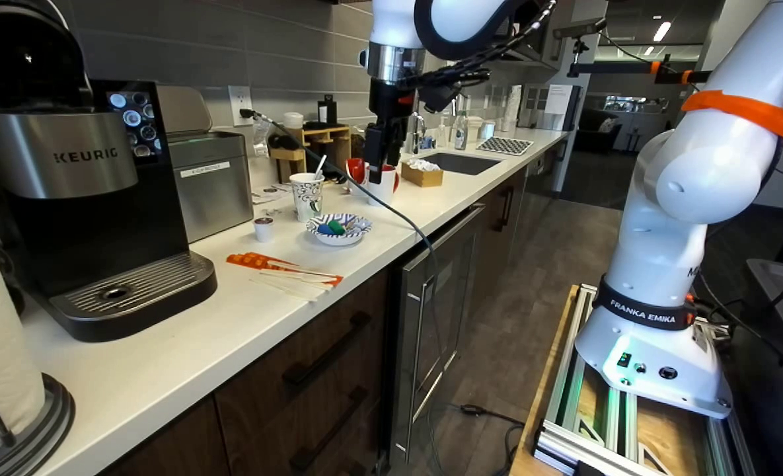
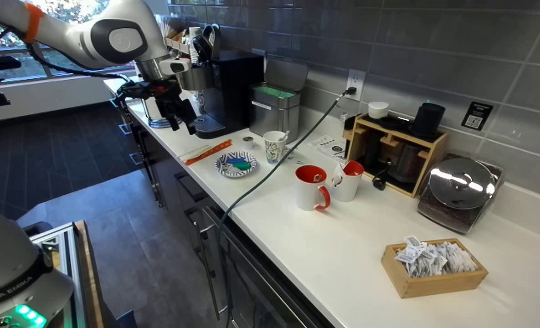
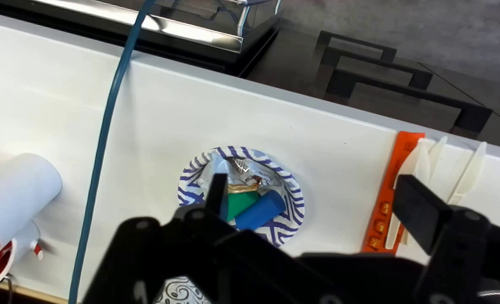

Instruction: Take the packet out of the bowl

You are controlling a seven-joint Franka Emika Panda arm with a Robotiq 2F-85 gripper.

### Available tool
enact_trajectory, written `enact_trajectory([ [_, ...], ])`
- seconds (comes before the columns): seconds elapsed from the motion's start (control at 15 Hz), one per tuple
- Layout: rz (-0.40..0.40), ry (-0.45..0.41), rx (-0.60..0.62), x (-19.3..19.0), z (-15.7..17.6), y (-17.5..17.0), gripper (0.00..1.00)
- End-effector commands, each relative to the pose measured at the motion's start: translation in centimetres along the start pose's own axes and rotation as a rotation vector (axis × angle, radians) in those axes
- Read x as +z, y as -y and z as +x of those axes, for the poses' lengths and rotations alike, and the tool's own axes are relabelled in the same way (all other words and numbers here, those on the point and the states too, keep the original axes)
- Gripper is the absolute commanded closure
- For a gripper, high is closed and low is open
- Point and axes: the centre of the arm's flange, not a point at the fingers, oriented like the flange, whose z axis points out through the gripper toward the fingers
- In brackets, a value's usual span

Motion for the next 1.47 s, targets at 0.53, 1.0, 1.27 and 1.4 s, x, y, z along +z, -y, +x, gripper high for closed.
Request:
enact_trajectory([
  [0.53, 0.041, -0.008, 0.003, 7.6, 5.5, -3.9, 0.0],
  [1.0, 0.036, 0.021, 0.018, 13.1, 8.8, -6.7, 0.0],
  [1.27, 0.041, 0.053, 0.032, 15.0, 9.2, -8.3, 0.0],
  [1.4, 0.048, 0.063, 0.037, 15.6, 9.2, -8.4, 0.07],
])
